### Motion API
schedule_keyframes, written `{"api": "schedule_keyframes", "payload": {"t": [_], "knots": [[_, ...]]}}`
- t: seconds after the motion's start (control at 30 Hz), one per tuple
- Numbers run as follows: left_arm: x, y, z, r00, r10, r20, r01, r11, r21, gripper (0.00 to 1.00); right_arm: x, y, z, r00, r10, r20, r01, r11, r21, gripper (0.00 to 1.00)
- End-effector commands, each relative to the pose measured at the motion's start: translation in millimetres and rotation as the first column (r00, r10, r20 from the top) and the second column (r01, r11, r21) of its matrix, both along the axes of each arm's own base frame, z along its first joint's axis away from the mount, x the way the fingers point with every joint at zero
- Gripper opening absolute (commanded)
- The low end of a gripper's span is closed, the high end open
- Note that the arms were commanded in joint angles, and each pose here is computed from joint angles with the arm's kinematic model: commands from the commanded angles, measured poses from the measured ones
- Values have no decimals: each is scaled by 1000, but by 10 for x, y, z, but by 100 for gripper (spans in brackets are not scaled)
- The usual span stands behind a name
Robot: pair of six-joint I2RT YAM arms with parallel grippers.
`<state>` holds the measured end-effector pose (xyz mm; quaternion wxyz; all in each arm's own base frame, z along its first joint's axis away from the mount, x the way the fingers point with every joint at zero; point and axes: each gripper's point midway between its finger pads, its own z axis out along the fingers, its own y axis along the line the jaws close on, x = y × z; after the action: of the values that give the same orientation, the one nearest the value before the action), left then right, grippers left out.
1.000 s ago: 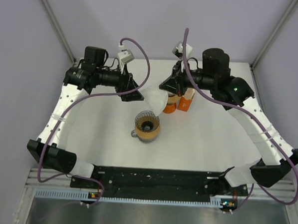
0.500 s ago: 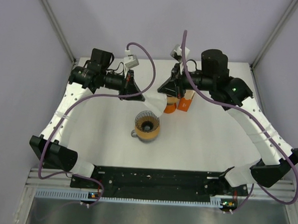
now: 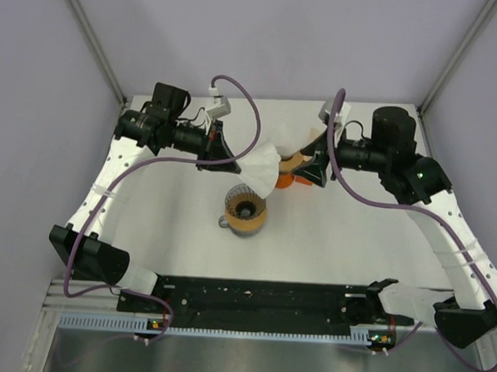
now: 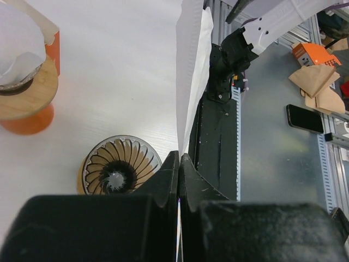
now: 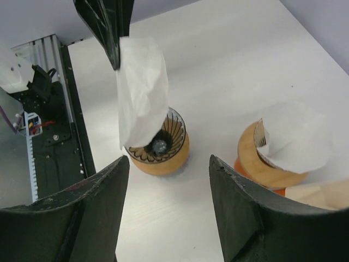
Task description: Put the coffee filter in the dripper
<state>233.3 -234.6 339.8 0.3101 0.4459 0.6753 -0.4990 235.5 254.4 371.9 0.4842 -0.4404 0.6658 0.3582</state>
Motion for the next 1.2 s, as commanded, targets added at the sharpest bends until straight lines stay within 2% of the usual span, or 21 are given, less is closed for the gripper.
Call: {"api": "schedule_keyframes", "payload": {"t": [0.0, 0.13, 0.27, 0.47, 0.77, 0.8, 0.87, 1.0, 1.03, 1.07, 1.1, 1.13, 1.17], "knots": [[-90, -13, 189, 998, -45, 51, 48, 998, -49, 0, -104, -72, -173, 994, 96, 47, -96, 995, -1, 61], [-104, -20, 207, 998, -49, 51, 51, 997, -51, 0, 15, 11, -359, 996, 87, -21, -86, 996, 6, 61], [-123, -23, 209, 997, -56, 62, 59, 997, -47, 0, 61, 164, -275, 990, 125, -64, -119, 988, 97, 62], [-126, -39, 198, 996, -63, 56, 65, 997, -45, 0, 21, 328, -136, 974, 211, -87, -187, 956, 226, 63], [-121, -92, 193, 996, -81, 46, 83, 995, -46, 0, -53, 506, -47, 949, 299, -96, -262, 923, 282, 58], [-122, -98, 198, 995, -84, 47, 86, 995, -49, 0, -65, 524, -38, 946, 308, -96, -270, 919, 287, 56], [-108, -100, 184, 996, -81, 44, 83, 996, -44, 0, -112, 552, 6, 939, 334, -85, -295, 905, 305, 45], [-46, -100, 142, 998, -56, 40, 57, 998, -22, 0, -140, 548, 39, 939, 330, -100, -285, 905, 315, 9], [1, -91, 141, 999, -27, 38, 28, 1000, -12, 17, -107, 538, 60, 948, 303, -97, -260, 914, 311, 3], [74, -96, 126, 999, 6, 39, -6, 1000, 2, 38, -65, 521, -24, 953, 261, -151, -209, 933, 291, 0], [169, -81, 86, 998, 61, 32, -62, 998, 27, 53, 31, 502, -38, 966, 194, -173, -141, 951, 276, 0], [280, -56, 76, 992, 118, 45, -121, 991, 49, 64, 113, 477, -77, 969, 127, -210, -73, 965, 250, 0], [385, -21, 52, 984, 171, 53, -174, 982, 70, 69, 229, 432, -156, 965, 35, -260, 21, 977, 210, 0]]}}
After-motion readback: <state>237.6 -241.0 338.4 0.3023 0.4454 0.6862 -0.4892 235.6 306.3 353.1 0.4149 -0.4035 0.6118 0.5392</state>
